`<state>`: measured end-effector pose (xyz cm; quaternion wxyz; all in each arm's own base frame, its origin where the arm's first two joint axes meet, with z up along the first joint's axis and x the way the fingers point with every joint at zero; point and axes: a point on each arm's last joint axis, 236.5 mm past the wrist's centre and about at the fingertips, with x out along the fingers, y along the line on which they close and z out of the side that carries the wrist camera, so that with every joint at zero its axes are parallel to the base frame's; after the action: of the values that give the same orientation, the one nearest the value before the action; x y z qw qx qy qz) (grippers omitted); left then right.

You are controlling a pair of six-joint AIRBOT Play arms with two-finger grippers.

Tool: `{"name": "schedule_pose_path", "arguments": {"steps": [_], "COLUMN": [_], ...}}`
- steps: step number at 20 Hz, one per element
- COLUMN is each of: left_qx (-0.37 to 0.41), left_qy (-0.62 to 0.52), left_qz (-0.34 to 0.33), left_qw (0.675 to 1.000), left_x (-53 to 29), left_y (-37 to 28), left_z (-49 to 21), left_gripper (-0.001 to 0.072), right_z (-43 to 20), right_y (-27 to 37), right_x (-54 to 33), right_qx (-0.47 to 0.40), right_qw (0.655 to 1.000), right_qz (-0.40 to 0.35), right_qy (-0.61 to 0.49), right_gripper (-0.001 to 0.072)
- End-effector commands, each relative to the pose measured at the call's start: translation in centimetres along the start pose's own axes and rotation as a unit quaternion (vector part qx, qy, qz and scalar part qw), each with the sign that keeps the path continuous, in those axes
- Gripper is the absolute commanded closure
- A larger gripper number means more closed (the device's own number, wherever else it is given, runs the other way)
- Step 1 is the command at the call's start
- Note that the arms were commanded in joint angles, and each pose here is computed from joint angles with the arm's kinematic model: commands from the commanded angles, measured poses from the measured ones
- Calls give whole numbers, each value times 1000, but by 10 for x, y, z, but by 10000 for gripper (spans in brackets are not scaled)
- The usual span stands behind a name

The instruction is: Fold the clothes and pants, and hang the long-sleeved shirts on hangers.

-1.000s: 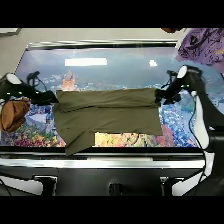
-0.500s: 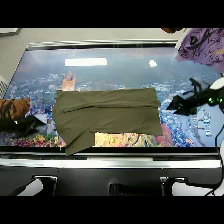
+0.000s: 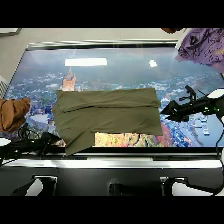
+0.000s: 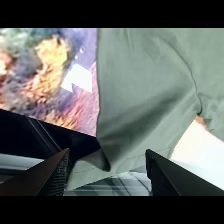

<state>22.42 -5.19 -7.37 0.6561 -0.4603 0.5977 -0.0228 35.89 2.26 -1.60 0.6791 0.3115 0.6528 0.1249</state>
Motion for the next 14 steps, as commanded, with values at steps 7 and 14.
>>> {"name": "schedule_pose_path", "arguments": {"steps": [7,14], "left_qx": [12,3], "left_qy": [20,21], "left_qz": [17,19], "left_qw": [1000,1000], "left_x": [46,62], "left_y": [2,2], "left_z": [-2,1], "left_gripper": [151,570], "right_z": [-9,-14], "right_y": [10,15], "right_x": [0,-2], "right_qx": [-4,-4], "right_qw": [1000,999], "right_qz": [23,32], "right_qy": [17,28], "right_gripper": [227,233]}}
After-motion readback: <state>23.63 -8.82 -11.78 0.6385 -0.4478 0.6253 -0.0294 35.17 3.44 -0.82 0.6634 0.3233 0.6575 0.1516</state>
